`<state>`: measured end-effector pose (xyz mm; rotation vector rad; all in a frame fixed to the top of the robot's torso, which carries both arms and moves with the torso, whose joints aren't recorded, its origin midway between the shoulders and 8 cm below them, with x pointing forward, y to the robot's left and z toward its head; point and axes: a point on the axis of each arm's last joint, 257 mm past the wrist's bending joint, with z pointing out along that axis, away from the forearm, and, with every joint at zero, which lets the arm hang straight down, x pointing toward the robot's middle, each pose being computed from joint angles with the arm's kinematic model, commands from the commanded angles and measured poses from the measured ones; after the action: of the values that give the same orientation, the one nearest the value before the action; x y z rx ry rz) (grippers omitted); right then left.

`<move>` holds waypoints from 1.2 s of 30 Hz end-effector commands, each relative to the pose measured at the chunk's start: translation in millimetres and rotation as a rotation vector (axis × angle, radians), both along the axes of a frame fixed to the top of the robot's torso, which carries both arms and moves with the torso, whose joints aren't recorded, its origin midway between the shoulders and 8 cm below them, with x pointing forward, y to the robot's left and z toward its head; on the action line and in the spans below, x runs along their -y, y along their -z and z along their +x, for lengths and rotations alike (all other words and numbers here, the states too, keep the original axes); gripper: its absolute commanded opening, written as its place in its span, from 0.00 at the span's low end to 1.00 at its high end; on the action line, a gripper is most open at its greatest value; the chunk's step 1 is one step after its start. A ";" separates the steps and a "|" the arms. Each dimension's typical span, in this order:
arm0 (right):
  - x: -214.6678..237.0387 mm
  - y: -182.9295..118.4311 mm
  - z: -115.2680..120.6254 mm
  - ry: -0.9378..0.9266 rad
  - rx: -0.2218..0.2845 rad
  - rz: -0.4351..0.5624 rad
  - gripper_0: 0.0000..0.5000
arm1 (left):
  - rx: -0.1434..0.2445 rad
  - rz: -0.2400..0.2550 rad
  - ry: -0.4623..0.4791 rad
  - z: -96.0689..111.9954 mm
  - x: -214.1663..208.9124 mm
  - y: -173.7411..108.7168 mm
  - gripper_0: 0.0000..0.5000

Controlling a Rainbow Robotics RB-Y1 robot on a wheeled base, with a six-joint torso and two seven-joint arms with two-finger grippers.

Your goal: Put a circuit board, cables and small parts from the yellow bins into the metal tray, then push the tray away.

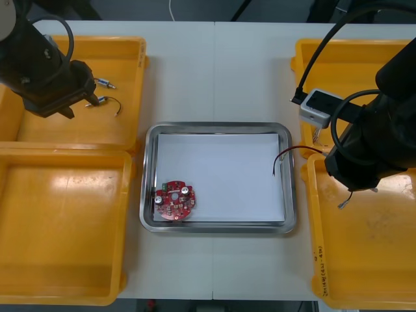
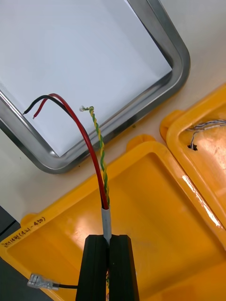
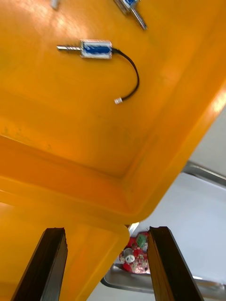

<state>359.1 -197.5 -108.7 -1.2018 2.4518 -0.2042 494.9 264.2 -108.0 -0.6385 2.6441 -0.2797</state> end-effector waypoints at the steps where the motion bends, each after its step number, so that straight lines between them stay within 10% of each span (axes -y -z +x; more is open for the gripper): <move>1: -29.0 -10.5 8.8 -0.082 0.027 0.001 0.00 | 0.055 0.008 -0.108 20.6 -27.4 -37.9 1.00; 14: -92.2 3.3 6.7 -0.253 0.025 -0.044 0.00 | -0.042 -0.118 -0.313 42.4 -52.6 -28.3 1.00; 36: -114.2 53.6 17.5 -0.601 -0.005 -0.270 0.00 | 0.091 -0.253 -0.483 110.4 -23.5 -3.4 1.00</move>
<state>375.2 -101.3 -163.8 -1.9038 2.0960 -0.3249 587.1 306.1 -125.2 -1.3349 2.3263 -0.4742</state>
